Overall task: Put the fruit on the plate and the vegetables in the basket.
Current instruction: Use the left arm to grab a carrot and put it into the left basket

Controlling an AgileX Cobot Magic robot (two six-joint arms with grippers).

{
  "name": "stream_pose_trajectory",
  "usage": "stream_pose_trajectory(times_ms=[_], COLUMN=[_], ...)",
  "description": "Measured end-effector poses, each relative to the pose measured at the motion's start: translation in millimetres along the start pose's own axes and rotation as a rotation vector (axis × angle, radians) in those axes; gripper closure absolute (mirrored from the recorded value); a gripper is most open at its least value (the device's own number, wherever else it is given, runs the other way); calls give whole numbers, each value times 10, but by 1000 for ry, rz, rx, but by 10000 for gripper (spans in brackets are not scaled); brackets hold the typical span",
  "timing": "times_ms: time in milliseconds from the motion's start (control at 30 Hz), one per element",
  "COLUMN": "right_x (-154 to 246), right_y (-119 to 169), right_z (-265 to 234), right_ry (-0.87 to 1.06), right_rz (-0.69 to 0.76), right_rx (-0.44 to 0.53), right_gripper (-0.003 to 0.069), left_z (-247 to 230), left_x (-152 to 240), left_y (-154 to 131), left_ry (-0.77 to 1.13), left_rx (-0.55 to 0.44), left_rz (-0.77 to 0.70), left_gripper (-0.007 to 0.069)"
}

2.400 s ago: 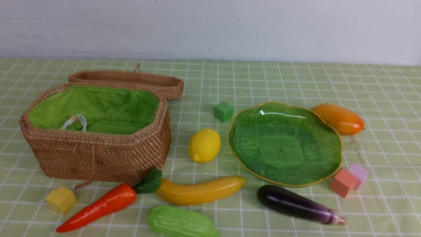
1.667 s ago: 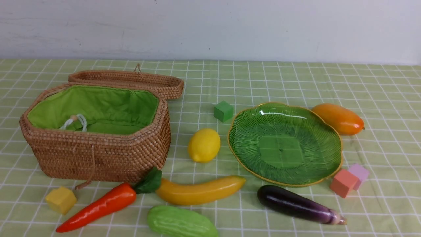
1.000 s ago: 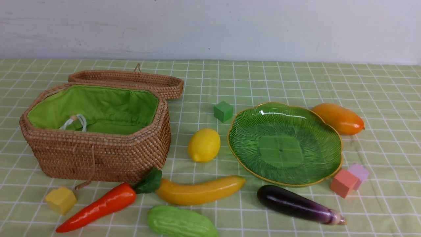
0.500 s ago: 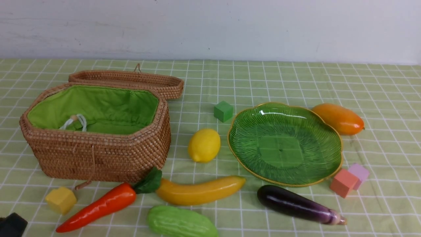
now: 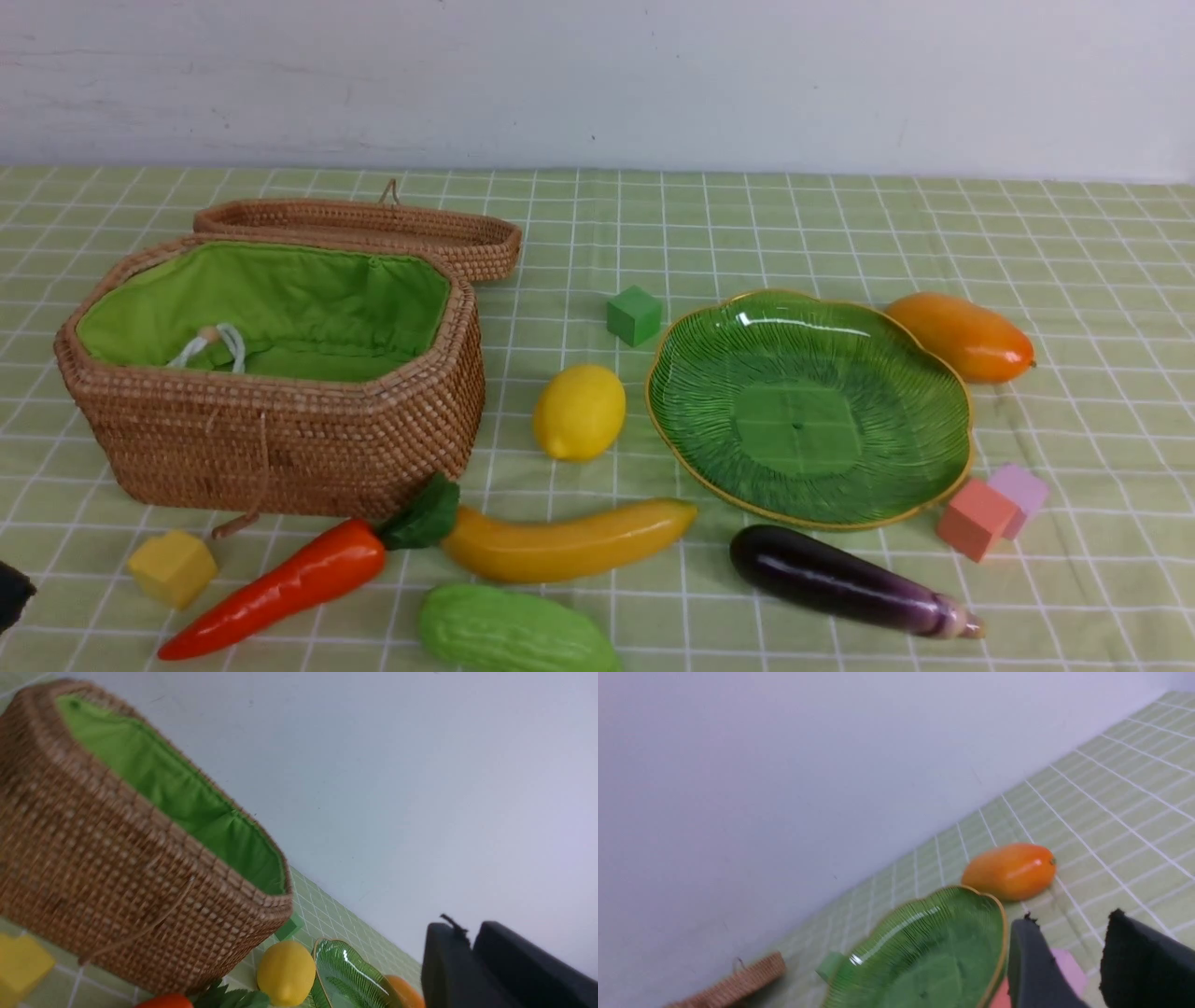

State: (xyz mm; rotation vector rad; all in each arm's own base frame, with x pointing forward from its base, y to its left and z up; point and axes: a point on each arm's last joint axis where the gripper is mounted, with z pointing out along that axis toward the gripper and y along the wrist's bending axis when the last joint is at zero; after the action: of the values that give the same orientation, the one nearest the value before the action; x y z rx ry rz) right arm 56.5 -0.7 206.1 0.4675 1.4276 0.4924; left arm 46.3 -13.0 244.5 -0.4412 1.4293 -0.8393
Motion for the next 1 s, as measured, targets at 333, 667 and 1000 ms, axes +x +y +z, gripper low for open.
stream_pose_trajectory(times_ms=[333,667,1000], right_x=[-570,-1140,-1316], right_y=[591,1210,1311], right_z=[45,90,-4], right_ry=[333,718,725], right_rz=[-114,-402,-521], right_rx=[-67,-221,-300], right_gripper=[673,674,666], left_z=[422,1245,1558], left_x=[-286,-371,-122], left_y=[-549,-782,-605], left_ry=[413,1047,1353], left_rx=[-56,-41,2], left_rz=[240,522,793], left_gripper=[638,638,638])
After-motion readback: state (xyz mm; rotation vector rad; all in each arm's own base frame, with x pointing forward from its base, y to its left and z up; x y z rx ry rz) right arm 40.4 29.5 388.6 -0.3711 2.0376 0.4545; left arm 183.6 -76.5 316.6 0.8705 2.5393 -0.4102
